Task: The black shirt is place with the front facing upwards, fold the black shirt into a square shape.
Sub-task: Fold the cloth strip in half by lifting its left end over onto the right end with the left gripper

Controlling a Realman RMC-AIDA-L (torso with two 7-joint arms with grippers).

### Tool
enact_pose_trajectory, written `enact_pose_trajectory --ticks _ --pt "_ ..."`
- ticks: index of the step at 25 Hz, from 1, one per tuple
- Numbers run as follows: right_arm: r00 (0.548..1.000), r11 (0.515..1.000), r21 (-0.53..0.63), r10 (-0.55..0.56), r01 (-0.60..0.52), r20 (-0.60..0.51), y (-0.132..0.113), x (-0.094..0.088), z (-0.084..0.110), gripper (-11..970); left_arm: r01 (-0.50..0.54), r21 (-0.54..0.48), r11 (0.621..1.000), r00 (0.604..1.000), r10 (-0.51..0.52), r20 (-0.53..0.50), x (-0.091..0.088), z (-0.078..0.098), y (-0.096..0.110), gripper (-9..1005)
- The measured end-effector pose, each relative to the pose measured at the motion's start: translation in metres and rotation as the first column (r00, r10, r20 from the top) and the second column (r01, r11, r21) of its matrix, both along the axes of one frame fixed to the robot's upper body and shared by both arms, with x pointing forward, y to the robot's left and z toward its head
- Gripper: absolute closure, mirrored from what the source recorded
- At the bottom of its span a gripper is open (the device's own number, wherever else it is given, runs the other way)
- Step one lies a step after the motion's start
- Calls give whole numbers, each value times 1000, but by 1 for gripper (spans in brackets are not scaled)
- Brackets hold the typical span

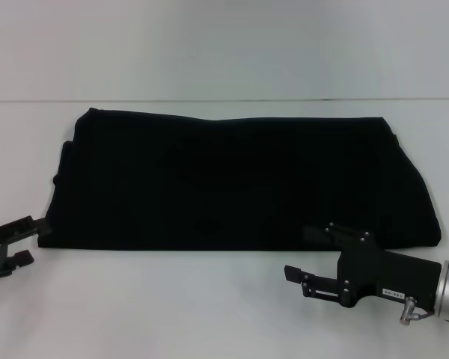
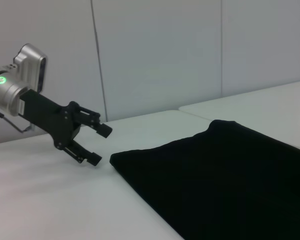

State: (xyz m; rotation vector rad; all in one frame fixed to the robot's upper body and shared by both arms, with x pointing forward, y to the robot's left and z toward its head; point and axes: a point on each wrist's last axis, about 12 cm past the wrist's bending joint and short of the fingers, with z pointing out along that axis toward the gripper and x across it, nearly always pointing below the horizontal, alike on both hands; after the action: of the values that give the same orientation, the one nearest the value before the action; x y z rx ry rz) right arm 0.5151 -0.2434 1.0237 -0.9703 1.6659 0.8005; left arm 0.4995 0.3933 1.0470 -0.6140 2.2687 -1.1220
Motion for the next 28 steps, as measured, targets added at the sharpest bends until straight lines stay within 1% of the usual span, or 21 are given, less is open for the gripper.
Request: enact_pose_trajectory --ticks 11,17,20,28 --pt "1000 1000 1 3 -3 -3 1 0 0 145 -25 -11 1000 999 25 -27 11 -4 -7 118" --pt "1000 1000 2 3 -3 -5 1 -1 -1 147 -28 11 1000 998 28 -59 18 -5 -9 118" --pt "1000 1000 2 4 -4 -5 1 -1 -1 148 -31 12 999 998 32 -57 21 -5 -11 118" --pt "1000 1000 5 7 -7 -7 3 0 0 150 -16 26 1000 999 17 -42 35 -2 -21 118"
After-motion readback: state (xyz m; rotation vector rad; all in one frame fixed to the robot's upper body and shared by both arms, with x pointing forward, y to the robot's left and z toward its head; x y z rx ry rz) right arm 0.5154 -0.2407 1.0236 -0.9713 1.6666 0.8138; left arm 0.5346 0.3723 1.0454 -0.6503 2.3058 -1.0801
